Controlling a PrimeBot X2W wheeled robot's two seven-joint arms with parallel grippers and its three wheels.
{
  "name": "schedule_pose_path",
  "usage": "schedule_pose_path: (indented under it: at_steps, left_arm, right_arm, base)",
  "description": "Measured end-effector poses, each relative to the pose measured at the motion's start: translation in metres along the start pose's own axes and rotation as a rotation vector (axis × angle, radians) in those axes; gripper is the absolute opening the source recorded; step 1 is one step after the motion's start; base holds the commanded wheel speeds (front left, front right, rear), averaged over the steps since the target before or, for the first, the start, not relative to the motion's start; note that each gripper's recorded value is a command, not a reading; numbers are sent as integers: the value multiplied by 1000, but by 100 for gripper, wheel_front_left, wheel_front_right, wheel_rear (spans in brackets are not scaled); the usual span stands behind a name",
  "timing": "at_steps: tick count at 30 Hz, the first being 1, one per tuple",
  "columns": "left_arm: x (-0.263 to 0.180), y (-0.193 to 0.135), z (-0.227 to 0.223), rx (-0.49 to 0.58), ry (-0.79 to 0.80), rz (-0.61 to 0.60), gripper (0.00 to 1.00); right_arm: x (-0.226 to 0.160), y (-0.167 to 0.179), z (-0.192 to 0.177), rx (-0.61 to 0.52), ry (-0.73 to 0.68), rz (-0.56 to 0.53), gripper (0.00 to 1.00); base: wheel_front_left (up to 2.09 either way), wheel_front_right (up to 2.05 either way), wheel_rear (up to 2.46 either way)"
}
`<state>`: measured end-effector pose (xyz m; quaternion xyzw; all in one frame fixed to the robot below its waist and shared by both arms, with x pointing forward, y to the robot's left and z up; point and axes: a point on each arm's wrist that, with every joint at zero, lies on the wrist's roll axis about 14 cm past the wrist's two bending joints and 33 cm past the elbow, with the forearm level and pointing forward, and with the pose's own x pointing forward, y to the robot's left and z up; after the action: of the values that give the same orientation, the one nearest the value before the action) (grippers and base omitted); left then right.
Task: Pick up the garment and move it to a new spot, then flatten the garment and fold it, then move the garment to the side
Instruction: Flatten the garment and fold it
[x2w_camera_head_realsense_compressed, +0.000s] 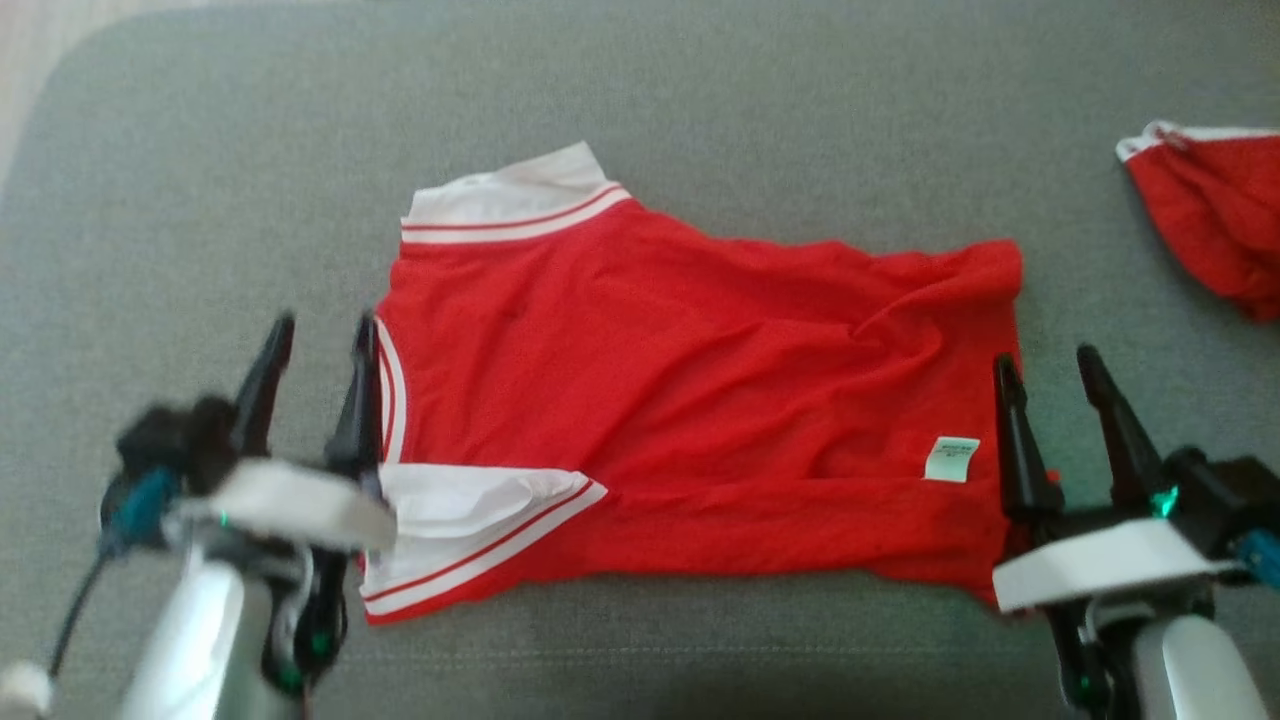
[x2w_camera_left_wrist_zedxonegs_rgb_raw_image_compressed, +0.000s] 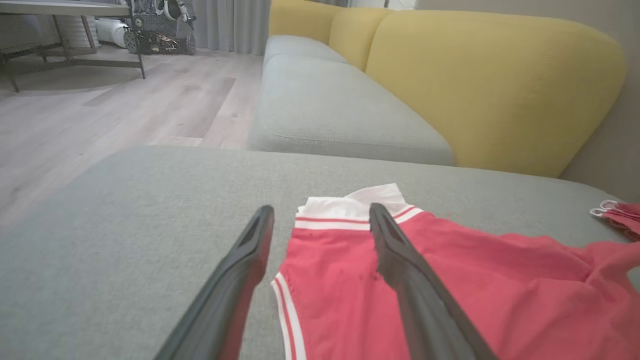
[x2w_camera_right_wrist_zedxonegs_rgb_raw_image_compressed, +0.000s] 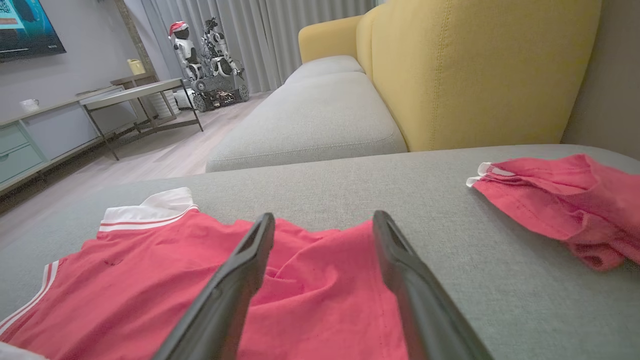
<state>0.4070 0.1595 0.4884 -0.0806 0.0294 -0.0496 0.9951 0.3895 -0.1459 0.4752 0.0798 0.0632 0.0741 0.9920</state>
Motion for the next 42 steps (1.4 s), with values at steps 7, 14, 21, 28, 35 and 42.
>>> schedule_pose_path:
  at_steps: [7,14,21,28,35,42]
  left_arm:
    - [86,-8,4,-32,13,-90,100]
    - [147,-7,-43,-44,143,-127,100]
    - [161,-4,-122,-72,410,-109,100]
    - [172,-2,-126,-69,510,-104,0]
    - [163,-7,-123,-21,496,-127,0]
    - [165,-11,-109,-2,390,-144,0]
  right_arm:
    - [40,8,-4,6,3,43,100]
    - [58,-2,-28,12,56,26,100]
    - [59,-20,-46,15,96,-22,100]
    - [56,-30,-47,10,104,-50,100]
    - [63,-46,-31,-25,72,-91,100]
    - [67,-56,-27,-27,77,-119,100]
  base:
    - [0,0,0]
    - [0,0,0]
    - [0,0,0]
    - [0,0,0]
    - [0,0,0]
    - [0,0,0]
